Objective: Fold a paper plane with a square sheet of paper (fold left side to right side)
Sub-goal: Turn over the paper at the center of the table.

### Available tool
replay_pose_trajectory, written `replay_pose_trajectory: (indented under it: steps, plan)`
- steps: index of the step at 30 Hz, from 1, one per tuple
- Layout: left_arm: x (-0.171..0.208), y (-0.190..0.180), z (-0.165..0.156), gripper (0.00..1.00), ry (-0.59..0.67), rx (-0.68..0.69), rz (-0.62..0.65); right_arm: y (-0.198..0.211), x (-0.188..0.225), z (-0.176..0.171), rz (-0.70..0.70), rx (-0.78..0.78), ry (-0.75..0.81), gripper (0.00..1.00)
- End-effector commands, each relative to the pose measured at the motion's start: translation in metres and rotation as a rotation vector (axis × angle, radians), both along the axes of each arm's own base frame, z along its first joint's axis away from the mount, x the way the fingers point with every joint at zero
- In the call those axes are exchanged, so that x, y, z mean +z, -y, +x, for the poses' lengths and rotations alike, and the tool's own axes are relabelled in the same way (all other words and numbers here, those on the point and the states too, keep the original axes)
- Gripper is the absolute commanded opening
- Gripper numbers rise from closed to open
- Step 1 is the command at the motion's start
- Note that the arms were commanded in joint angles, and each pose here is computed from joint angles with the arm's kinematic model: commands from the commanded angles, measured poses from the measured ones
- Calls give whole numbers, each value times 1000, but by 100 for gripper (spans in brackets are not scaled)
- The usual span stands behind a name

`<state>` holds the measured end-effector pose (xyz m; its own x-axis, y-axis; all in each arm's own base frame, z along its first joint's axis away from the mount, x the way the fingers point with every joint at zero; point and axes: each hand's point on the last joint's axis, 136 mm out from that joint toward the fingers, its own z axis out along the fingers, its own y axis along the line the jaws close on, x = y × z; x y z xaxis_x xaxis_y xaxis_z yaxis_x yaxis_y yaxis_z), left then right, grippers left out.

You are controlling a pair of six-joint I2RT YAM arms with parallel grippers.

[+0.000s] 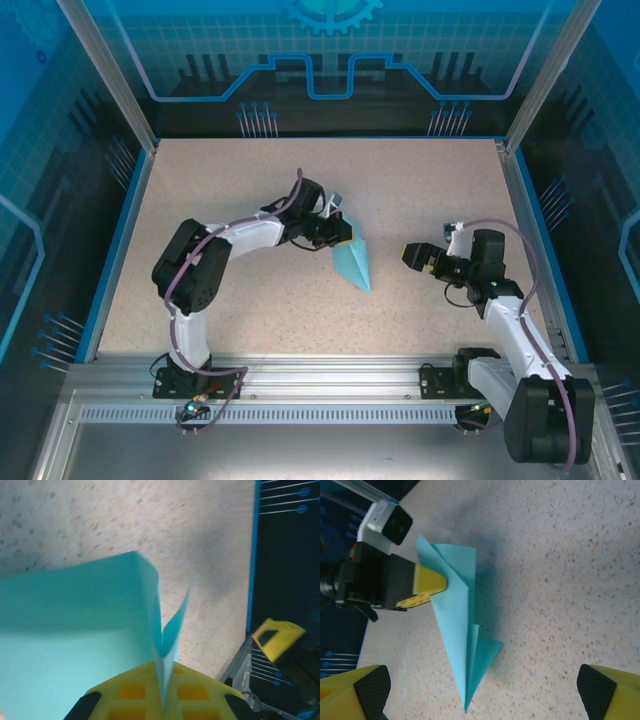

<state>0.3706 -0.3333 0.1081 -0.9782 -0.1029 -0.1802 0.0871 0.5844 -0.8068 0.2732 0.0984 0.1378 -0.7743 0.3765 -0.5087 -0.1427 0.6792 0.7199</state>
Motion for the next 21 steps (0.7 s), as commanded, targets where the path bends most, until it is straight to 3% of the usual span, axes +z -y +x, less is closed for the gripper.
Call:
replay_pose_trajectory:
  steps: [1,11,21]
  plan:
    - [42,-13,6,0,115,-8,-10,-4,19,11,77,23,72,99]
    - [94,-18,10,0,279,-7,-75,-5,58,29,78,47,226,99]
    - [165,-16,6,0,508,-31,-185,-44,88,20,186,320,326,99]
